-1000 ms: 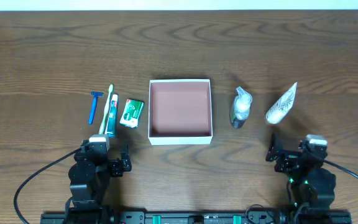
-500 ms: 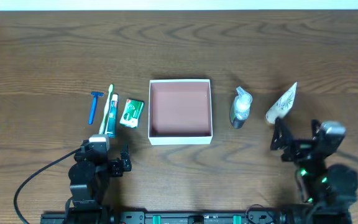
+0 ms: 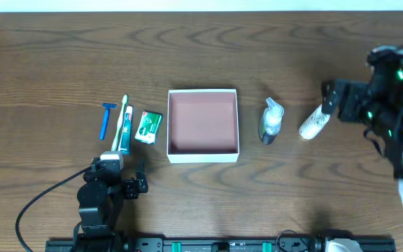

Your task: Pack container

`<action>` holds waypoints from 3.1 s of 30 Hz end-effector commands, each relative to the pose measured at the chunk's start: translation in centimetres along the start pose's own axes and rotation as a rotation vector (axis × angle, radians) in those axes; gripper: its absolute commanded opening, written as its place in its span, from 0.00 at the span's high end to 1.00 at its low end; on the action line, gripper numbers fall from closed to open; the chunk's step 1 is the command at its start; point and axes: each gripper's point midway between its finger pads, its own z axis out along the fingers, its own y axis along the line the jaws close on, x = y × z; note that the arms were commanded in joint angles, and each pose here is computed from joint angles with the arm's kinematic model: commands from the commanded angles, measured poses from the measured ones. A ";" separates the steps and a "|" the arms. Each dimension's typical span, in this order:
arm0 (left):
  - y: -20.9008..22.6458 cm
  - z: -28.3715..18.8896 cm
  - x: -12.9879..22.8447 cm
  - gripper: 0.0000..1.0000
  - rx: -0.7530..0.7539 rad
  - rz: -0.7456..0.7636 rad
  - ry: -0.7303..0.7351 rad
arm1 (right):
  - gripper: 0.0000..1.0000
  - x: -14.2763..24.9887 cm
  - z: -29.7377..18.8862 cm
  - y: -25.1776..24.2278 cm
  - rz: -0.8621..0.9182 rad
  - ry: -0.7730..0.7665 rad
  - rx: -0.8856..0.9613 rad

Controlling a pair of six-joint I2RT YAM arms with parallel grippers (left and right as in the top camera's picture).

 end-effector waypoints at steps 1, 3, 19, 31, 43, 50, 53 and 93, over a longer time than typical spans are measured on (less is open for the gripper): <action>-0.2 0.3 0.8 0.02 0.015 -0.009 0.018 | 0.01 0.7 3.5 -1.3 -0.009 0.098 0.059; -0.2 0.3 0.8 0.02 0.015 -0.008 0.018 | 0.01 1.6 5.8 -1.8 0.066 0.171 0.082; -0.2 0.3 0.8 0.02 0.015 -0.009 0.018 | 0.39 8.3 11.4 -3.4 0.317 0.501 0.224; -0.2 0.3 0.8 0.02 0.015 -0.009 0.018 | 0.96 9.3 11.8 -3.6 0.306 0.527 0.263; -0.2 0.3 0.8 0.02 0.015 -0.009 0.018 | 0.99 -1.1 1.0 1.2 0.169 0.131 0.102; -0.2 0.3 0.8 0.02 0.015 -0.009 0.018 | 0.99 -5.1 -5.9 10.2 -0.005 -0.109 -0.173; -0.2 0.3 0.8 0.02 0.015 -0.009 0.018 | 0.99 -4.0 -5.1 13.9 -0.023 -0.067 -0.247; -0.2 0.3 0.8 0.02 0.015 -0.009 0.018 | 0.64 6.7 15.4 21.2 -0.194 0.345 -0.043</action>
